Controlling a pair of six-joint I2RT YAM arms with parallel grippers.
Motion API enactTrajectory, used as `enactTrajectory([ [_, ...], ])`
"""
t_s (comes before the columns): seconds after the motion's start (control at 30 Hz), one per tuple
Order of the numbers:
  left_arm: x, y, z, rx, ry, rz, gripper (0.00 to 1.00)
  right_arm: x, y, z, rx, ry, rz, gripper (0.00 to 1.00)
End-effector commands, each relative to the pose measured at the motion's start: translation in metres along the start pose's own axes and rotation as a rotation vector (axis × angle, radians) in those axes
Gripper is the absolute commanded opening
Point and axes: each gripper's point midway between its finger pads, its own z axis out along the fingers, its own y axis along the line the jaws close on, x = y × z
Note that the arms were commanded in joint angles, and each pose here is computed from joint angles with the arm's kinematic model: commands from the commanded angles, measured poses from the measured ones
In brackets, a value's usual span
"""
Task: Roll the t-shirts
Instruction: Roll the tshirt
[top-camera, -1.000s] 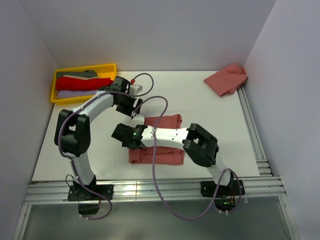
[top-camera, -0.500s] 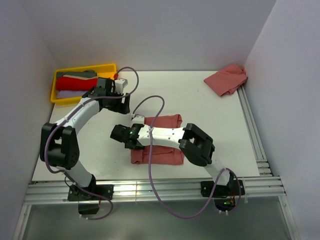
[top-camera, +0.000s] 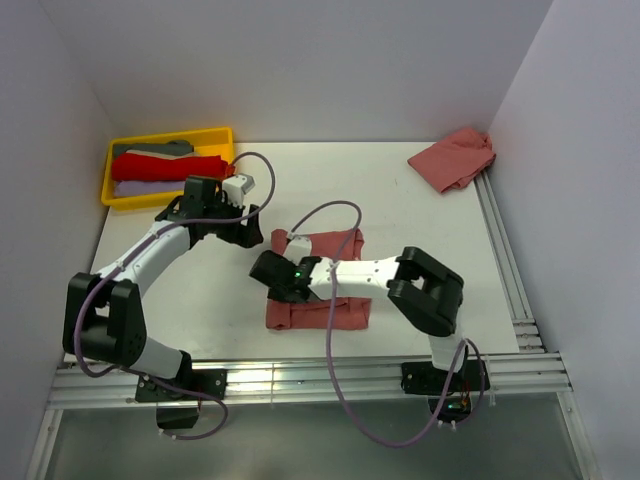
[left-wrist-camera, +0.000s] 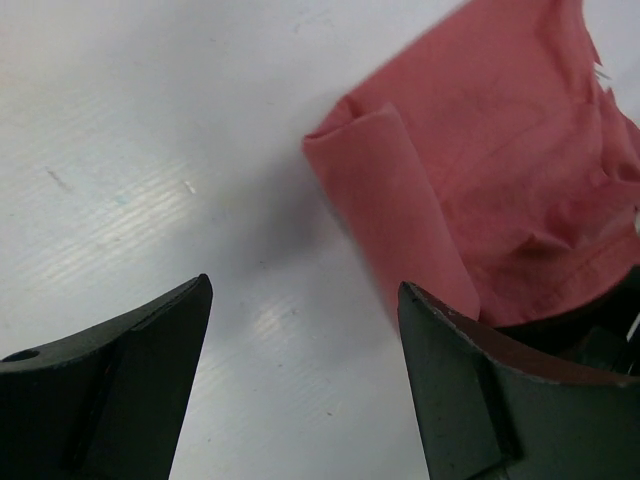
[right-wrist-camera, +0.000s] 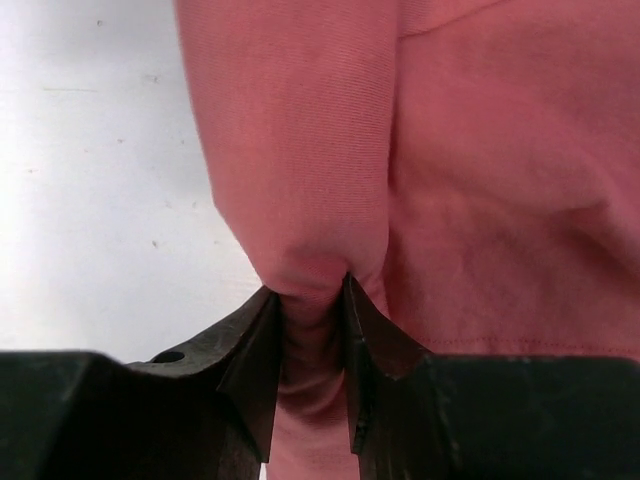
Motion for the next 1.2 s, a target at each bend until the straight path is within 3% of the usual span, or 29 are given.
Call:
enactTrajectory([
  [0.0,-0.016,-0.021,-0.011,0.112,-0.103,0.071,0.81,0.010,0.028,-0.012,-0.263,0.078,0.074,0.24],
  [0.1,-0.013,-0.028,-0.015,0.148,-0.128,0.087,0.81,0.005,0.039,-0.023,-0.443,0.078,0.136,0.23],
  [0.5,0.015,-0.037,0.007,0.249,-0.098,0.046,0.82,0.002,0.039,-0.024,-0.784,0.167,0.399,0.22],
  [0.87,0.043,-0.018,0.035,0.191,0.013,-0.035,0.79,0.004,0.035,-0.008,-0.846,0.199,0.503,0.25],
  [0.97,0.050,-0.013,0.043,0.143,0.047,-0.034,0.78,0.006,0.031,-0.004,-0.843,0.203,0.526,0.29],
  [1.07,0.057,-0.010,0.051,0.097,0.084,-0.030,0.76,0.006,0.021,0.002,-0.766,0.182,0.524,0.34],
  [1.1,0.058,-0.007,0.052,0.081,0.093,-0.032,0.76,0.018,0.004,0.016,-0.647,0.192,0.486,0.38],
  [1.17,0.062,-0.002,0.057,0.033,0.117,-0.027,0.74,0.001,0.004,0.012,-0.566,0.105,0.452,0.42],
])
